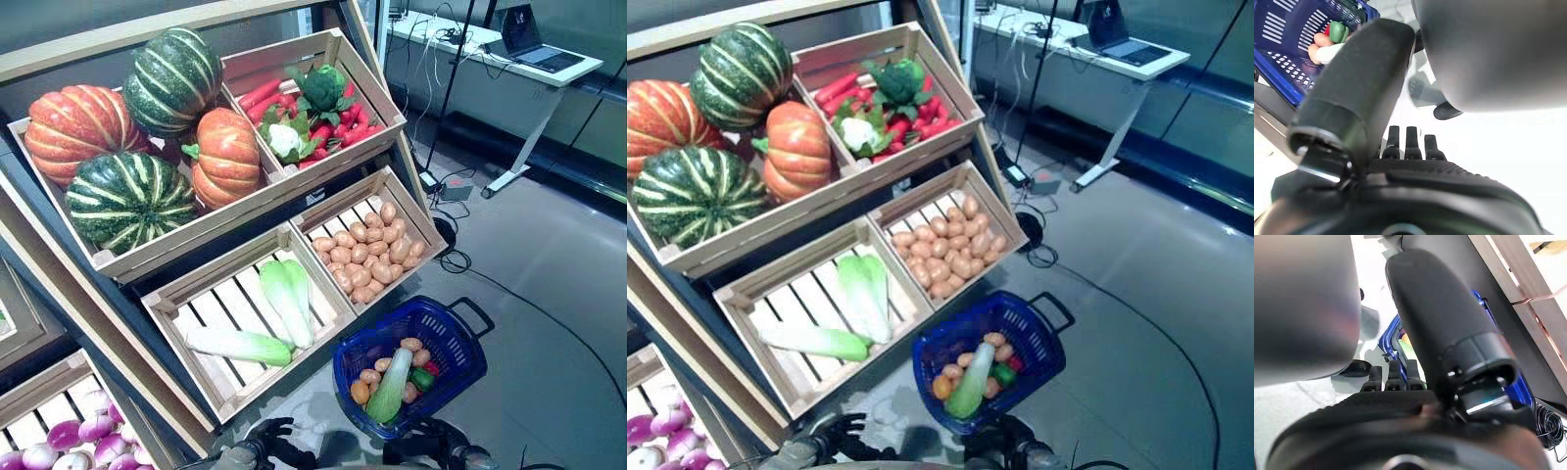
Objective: Put vegetables into the basket
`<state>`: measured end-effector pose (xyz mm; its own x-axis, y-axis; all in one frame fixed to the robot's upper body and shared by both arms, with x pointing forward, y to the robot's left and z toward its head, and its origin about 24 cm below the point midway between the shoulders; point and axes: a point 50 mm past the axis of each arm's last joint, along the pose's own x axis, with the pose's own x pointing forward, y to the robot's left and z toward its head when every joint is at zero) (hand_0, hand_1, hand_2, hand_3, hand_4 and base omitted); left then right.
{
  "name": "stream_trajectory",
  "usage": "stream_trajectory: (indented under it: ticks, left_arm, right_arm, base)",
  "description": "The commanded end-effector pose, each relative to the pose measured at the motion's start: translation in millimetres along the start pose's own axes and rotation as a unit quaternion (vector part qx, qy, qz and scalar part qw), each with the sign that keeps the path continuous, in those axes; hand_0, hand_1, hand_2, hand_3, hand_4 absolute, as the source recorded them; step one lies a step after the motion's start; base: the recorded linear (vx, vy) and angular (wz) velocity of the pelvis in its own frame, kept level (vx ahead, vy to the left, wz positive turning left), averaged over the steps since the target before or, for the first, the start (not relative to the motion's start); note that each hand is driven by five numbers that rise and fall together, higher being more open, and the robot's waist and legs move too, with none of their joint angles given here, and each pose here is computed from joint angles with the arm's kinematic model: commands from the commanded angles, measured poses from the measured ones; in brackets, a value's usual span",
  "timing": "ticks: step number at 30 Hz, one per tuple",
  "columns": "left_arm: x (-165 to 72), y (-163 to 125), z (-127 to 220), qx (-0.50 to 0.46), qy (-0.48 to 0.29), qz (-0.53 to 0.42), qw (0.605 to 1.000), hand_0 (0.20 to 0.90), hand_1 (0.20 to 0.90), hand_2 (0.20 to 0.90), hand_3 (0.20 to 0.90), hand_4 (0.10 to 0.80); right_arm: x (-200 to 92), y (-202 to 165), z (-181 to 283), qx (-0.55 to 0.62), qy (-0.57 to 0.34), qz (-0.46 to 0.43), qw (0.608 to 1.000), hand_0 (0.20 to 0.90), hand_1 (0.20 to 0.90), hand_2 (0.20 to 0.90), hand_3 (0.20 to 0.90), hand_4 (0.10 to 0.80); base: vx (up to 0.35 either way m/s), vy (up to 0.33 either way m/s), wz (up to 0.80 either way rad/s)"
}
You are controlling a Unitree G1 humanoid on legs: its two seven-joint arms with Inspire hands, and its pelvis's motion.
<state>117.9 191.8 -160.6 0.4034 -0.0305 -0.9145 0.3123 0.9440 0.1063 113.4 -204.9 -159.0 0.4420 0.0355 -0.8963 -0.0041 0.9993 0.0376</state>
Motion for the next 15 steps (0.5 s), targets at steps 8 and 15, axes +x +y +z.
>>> stream_trajectory:
  ticks: [8,15]
  left_arm:
    - [2.9,8.9,25.1,0.032,-0.051,0.032,0.998,0.9,0.9,0.9,0.9,0.8]
    - [2.9,6.9,22.2,-0.009,-0.049,0.026,0.998,0.9,0.9,0.9,0.9,0.8]
  right_arm:
    - [4.4,8.0,25.4,0.024,-0.057,0.023,0.998,0.9,0.9,0.9,0.9,0.8]
    - [4.8,11.7,21.9,0.017,-0.05,0.022,0.998,0.9,0.9,0.9,0.9,0.8]
  base:
    - [0.0,-0.001,0.01]
    - [0.002,-0.004,0.0]
